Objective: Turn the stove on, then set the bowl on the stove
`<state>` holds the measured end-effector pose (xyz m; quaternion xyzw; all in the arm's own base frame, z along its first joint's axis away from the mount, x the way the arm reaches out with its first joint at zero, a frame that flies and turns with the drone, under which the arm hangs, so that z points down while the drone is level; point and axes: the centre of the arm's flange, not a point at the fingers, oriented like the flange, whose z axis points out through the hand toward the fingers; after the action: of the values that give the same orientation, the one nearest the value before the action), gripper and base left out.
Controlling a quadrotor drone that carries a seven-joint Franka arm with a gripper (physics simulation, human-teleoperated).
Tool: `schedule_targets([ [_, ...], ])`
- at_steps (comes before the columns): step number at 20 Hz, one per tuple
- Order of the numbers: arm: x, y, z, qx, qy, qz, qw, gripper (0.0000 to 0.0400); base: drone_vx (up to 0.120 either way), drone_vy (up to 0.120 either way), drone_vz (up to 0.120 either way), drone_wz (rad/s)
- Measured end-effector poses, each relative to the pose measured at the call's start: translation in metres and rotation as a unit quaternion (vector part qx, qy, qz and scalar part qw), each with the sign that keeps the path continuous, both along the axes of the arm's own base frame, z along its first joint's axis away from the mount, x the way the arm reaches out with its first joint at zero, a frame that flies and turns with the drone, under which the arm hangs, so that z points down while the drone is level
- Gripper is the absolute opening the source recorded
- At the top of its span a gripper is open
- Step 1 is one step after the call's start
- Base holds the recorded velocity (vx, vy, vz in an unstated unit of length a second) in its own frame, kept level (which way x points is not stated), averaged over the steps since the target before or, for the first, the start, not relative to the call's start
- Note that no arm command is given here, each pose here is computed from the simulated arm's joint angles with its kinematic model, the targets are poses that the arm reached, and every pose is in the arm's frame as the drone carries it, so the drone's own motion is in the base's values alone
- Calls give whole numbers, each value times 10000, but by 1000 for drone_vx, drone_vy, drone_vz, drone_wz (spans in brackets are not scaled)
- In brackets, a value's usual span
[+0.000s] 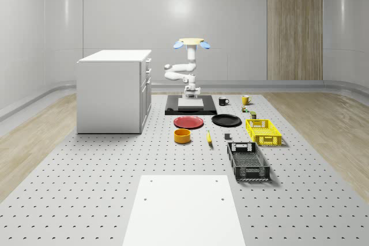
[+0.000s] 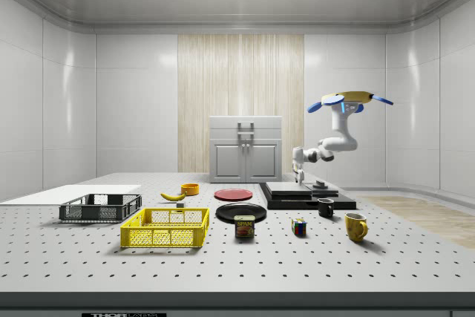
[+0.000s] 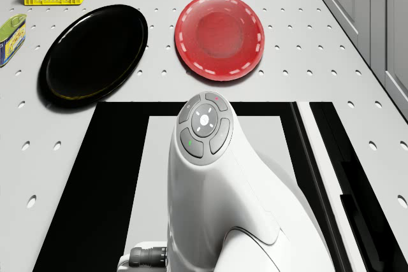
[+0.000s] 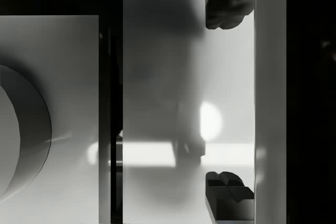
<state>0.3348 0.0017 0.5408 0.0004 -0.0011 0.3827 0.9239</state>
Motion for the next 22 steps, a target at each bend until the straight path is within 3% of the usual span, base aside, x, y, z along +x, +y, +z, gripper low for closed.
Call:
schedule_targets([
  [22, 0, 2, 0, 0, 0, 0, 10000, 400, 120, 0, 0, 0],
])
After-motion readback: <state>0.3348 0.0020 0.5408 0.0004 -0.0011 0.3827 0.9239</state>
